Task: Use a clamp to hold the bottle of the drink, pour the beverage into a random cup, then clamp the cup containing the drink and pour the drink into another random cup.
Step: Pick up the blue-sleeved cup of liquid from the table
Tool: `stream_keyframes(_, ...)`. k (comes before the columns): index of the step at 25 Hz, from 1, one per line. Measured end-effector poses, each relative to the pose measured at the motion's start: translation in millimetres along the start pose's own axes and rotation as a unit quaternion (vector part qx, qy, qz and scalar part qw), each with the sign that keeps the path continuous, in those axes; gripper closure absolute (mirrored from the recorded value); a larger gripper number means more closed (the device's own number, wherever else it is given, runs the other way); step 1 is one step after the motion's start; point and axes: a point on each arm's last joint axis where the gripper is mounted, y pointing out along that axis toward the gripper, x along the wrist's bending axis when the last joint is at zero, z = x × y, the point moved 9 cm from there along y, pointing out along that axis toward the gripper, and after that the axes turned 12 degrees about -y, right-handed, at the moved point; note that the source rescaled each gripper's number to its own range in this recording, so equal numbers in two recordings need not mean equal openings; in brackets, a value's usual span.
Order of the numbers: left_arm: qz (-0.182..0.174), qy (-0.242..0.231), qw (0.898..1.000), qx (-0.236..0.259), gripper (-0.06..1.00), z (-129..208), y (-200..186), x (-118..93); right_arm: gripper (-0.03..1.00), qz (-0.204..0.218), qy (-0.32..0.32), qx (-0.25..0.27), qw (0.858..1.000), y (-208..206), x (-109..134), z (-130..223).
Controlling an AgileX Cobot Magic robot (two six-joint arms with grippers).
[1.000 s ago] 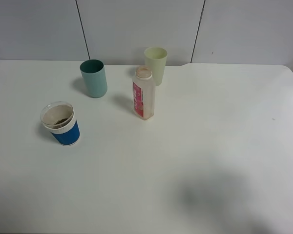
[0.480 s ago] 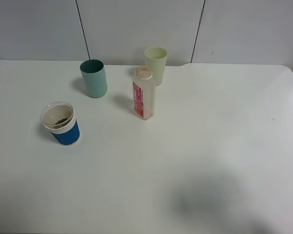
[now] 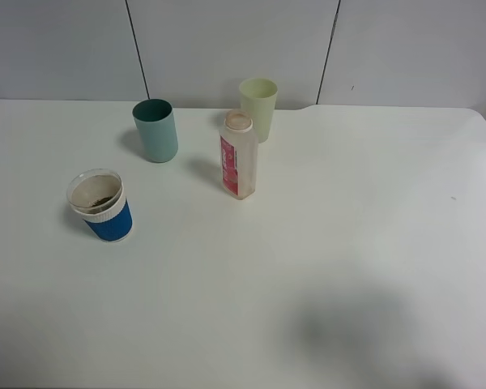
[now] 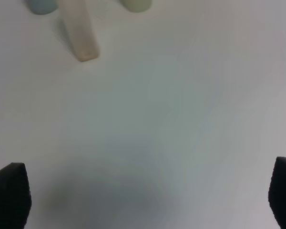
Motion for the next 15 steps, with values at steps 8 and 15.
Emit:
stream_keyframes(8,0.0,0.0,1.0,0.0,0.32,0,0,0,-0.03,0.082,0.043,0.013,0.996,-2,-14,3)
stream_keyframes(15,0.0,0.0,1.0,0.0,0.32,0,0,0,-0.03,0.159,0.083,0.025,0.984,-6,-26,7)
